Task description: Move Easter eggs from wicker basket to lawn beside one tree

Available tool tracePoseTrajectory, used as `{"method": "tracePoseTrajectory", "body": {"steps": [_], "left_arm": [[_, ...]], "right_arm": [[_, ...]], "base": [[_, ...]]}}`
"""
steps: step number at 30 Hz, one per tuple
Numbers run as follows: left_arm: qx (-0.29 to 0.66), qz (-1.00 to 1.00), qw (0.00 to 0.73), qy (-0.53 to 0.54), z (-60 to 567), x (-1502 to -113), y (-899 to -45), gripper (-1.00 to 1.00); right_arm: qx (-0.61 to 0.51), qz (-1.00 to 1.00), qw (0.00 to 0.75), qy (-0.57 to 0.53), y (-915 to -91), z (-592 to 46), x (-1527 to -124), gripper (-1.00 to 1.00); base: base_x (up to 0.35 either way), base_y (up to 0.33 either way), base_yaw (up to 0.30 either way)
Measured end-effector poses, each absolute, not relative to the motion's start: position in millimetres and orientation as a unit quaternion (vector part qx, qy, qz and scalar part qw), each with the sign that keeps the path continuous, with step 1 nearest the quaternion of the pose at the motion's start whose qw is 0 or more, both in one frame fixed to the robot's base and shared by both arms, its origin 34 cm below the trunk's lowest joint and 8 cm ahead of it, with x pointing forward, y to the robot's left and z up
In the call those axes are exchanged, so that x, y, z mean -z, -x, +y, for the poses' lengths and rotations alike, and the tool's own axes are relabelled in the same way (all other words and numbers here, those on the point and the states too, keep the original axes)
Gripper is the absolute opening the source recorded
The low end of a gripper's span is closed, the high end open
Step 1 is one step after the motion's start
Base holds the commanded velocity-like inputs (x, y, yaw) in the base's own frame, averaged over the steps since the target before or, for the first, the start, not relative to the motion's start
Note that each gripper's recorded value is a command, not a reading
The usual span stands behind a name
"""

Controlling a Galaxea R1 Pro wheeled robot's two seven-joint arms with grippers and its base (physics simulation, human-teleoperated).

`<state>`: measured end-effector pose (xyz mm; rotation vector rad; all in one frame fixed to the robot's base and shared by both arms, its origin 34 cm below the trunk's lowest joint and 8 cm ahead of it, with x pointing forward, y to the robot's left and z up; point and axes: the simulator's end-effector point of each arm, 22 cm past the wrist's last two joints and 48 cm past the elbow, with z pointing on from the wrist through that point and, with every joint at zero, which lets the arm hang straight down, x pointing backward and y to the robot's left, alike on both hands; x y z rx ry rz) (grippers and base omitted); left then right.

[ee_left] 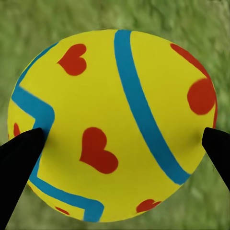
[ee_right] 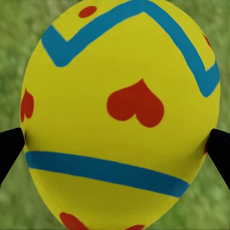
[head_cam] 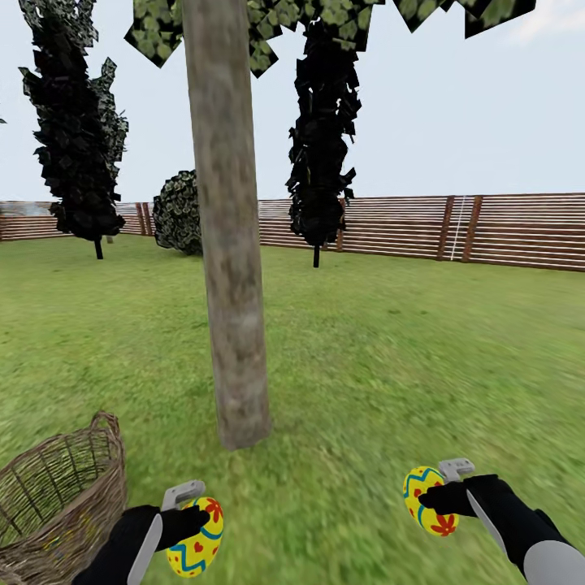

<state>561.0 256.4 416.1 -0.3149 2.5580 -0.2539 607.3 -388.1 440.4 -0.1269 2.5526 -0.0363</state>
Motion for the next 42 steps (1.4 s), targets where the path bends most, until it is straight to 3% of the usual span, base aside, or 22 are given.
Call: {"method": "tracePoseTrajectory", "body": {"steps": [14,26,31,42], "left_arm": [[0.111,0.951,0.265,0.115,229.4,-410.4,-557.3,-1.00],[0.113,0.950,0.267,0.115,226.2,-410.0,-557.9,-1.00],[0.115,0.950,0.266,0.113,222.4,-409.6,-557.5,-1.00],[0.117,0.954,0.253,0.113,218.0,-400.3,-549.7,-1.00]], "right_arm": [[0.014,0.956,0.289,0.048,-607.3,-388.2,-440.4,-1.00],[0.014,0.961,0.274,0.046,-597.6,-388.6,-428.3,-1.00],[0.014,0.961,0.274,0.046,-597.6,-388.9,-428.5,-1.00],[0.013,0.962,0.270,0.045,-595.3,-388.6,-426.1,-1.00]], "base": [[0.280,-0.059,0.000],[0.058,-0.032,0.272],[0.132,-0.256,0.250],[0.214,-0.298,0.006]]}}
